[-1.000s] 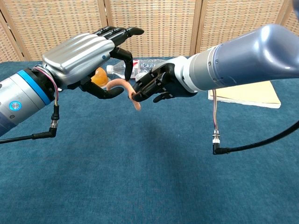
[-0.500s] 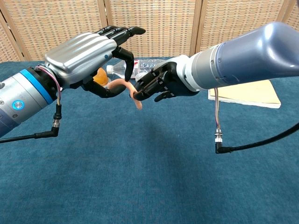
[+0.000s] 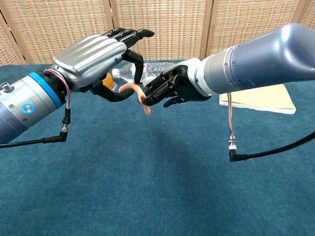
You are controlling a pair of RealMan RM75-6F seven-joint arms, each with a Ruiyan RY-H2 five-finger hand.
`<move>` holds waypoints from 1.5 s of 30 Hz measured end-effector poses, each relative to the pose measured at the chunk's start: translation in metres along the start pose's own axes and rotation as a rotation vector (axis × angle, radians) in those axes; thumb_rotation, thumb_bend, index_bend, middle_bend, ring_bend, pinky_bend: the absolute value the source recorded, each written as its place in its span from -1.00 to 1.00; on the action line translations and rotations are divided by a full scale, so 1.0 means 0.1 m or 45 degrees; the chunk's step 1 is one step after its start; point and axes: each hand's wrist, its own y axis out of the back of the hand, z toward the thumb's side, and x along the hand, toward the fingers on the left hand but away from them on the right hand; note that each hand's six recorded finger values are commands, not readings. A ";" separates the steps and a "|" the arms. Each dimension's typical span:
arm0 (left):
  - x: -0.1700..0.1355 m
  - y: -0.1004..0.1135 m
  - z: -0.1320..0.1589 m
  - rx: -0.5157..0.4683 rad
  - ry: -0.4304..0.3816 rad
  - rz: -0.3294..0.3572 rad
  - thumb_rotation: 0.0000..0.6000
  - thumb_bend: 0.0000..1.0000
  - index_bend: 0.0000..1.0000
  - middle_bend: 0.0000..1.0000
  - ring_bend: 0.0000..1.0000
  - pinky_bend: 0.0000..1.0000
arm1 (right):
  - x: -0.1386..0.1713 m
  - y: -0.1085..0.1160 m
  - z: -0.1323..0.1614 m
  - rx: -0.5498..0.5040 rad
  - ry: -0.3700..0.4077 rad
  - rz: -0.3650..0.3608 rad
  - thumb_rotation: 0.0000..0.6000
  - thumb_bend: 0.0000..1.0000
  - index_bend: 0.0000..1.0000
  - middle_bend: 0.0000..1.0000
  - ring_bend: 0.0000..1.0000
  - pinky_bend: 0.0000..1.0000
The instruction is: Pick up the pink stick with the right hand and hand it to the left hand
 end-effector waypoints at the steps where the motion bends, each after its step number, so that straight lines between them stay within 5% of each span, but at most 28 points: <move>1: 0.00 0.00 0.00 0.002 -0.001 0.000 1.00 -0.25 0.05 -1.00 -1.00 -1.00 | 0.00 0.00 0.00 0.000 0.000 0.000 1.00 0.28 0.36 -0.66 -1.00 -1.00; 11: 0.06 0.00 0.04 -0.013 0.000 -0.002 1.00 0.04 0.39 -1.00 -1.00 -1.00 | 0.01 0.01 -0.01 0.001 0.000 0.002 1.00 0.28 0.36 -0.66 -1.00 -1.00; 19: 0.05 0.02 0.03 -0.008 0.001 0.007 1.00 0.06 0.63 -1.00 -1.00 -1.00 | 0.01 0.03 -0.03 -0.003 -0.001 -0.003 1.00 0.28 0.36 -0.66 -1.00 -1.00; 31: 0.03 0.09 -0.16 0.020 0.052 0.019 1.00 0.09 0.65 -1.00 -1.00 -1.00 | 0.02 0.12 -0.06 -0.012 -0.006 -0.031 1.00 0.28 0.37 -0.66 -1.00 -1.00; 45: -0.07 0.45 -0.83 0.043 0.220 0.112 1.00 0.09 0.65 -1.00 -1.00 -1.00 | 0.12 0.32 -0.16 -0.032 -0.019 -0.076 1.00 0.28 0.38 -0.65 -1.00 -1.00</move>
